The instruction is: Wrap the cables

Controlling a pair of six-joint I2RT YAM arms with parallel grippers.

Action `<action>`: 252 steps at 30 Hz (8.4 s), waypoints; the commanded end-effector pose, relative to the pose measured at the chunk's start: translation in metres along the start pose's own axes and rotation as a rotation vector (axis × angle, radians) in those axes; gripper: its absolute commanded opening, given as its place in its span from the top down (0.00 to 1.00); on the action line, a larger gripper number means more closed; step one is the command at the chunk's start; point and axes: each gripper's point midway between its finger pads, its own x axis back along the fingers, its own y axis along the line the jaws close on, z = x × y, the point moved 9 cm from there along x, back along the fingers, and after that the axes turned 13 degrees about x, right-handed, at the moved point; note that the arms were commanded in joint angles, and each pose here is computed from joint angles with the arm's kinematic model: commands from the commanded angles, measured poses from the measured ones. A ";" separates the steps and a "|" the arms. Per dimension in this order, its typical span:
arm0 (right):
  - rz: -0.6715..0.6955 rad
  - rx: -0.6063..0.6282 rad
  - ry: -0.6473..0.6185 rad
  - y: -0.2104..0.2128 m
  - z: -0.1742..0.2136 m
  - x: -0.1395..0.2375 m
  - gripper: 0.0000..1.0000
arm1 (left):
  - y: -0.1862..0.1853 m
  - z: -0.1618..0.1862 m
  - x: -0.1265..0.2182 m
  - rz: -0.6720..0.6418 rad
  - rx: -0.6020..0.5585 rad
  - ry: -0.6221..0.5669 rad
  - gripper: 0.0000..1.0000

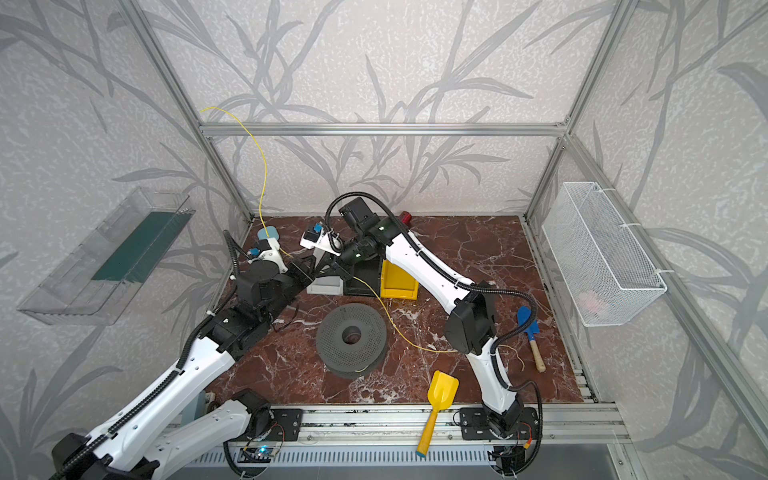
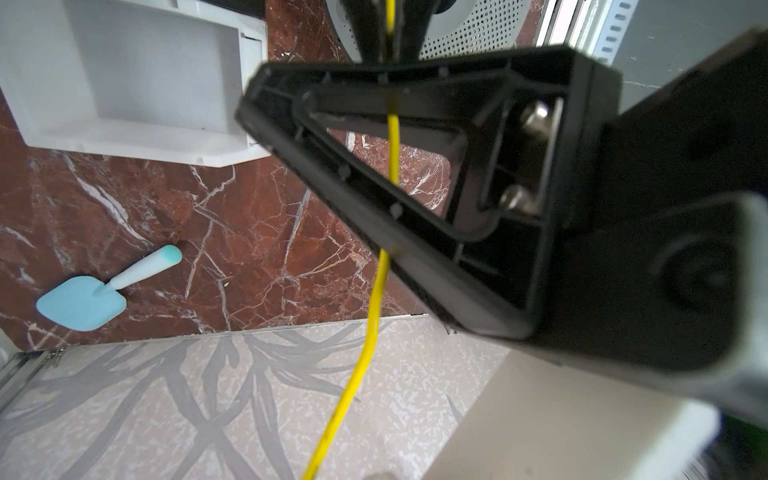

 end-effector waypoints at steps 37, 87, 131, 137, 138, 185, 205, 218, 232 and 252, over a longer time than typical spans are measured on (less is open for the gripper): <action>-0.318 -0.108 -0.187 0.122 0.008 0.092 1.00 | -0.080 -0.160 -0.012 0.309 -0.292 0.113 0.30; 0.557 -0.263 0.740 -0.011 0.129 0.094 1.00 | -0.035 -0.087 -0.031 0.063 -0.059 0.265 1.00; 0.323 0.038 -0.108 0.033 0.015 0.062 0.57 | -0.063 0.015 -0.031 0.138 0.158 0.338 1.00; 0.339 0.036 -0.077 0.034 0.022 0.060 0.92 | -0.065 0.012 -0.027 0.123 0.131 0.331 1.00; 0.346 0.037 -0.076 0.035 0.024 0.061 0.93 | -0.064 0.011 -0.028 0.115 0.125 0.319 1.00; 0.299 -0.117 -0.155 0.060 0.060 0.078 1.00 | -0.076 0.008 -0.025 0.120 0.096 0.352 0.89; 0.136 -0.495 -0.075 0.075 0.098 0.082 1.00 | -0.004 -0.051 0.041 -0.257 -0.103 0.295 0.47; 0.095 -0.502 -0.063 0.099 0.103 0.069 1.00 | 0.118 0.041 0.043 -0.340 0.190 0.553 0.39; 0.079 -0.447 -0.104 0.094 0.089 0.058 1.00 | 0.176 0.082 0.028 -0.277 0.253 0.628 0.49; 0.116 -0.377 -0.116 0.104 0.076 0.064 1.00 | 0.188 0.099 0.010 -0.235 0.284 0.679 0.88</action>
